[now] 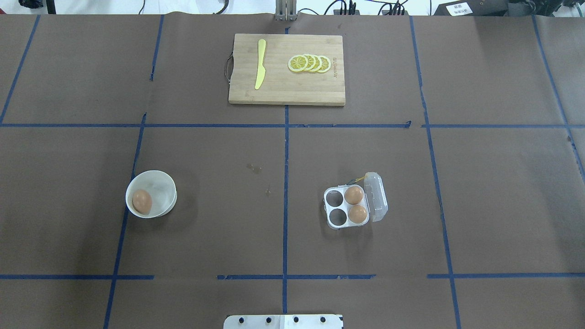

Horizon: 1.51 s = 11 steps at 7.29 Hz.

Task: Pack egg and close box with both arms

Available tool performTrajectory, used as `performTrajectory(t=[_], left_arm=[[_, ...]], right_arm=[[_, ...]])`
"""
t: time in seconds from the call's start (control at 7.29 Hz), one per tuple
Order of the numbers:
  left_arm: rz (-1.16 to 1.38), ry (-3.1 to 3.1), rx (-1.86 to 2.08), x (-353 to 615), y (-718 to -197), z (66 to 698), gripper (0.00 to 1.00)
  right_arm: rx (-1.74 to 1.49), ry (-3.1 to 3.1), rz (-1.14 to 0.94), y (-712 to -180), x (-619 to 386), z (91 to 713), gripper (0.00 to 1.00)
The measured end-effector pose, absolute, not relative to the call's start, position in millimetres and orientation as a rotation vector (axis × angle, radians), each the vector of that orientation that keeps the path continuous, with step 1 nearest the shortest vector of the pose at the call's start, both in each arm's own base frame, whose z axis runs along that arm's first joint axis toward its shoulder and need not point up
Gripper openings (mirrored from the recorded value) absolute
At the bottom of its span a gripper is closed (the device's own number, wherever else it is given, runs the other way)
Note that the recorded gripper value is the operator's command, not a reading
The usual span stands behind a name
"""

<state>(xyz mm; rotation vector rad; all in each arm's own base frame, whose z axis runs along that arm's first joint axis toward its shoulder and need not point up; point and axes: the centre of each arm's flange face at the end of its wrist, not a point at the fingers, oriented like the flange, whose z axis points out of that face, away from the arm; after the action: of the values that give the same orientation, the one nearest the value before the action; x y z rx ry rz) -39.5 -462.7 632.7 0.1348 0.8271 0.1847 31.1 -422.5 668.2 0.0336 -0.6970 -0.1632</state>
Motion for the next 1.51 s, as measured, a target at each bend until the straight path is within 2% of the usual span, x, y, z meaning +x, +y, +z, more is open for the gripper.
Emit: performTrajectory(t=[0.96, 1.51], left_arm=[[0.233, 0.793, 0.243, -40.8, -480.5, 613.2, 1.00], [0.319, 0.777, 0.538, -38.4, -534.8, 530.3, 1.00]], right_arm=[[0.063, -0.698, -0.139, -436.4, 29.9, 647.8, 1.00], [0.192, -0.703, -0.177, -478.6, 19.0, 577.6, 1.00]])
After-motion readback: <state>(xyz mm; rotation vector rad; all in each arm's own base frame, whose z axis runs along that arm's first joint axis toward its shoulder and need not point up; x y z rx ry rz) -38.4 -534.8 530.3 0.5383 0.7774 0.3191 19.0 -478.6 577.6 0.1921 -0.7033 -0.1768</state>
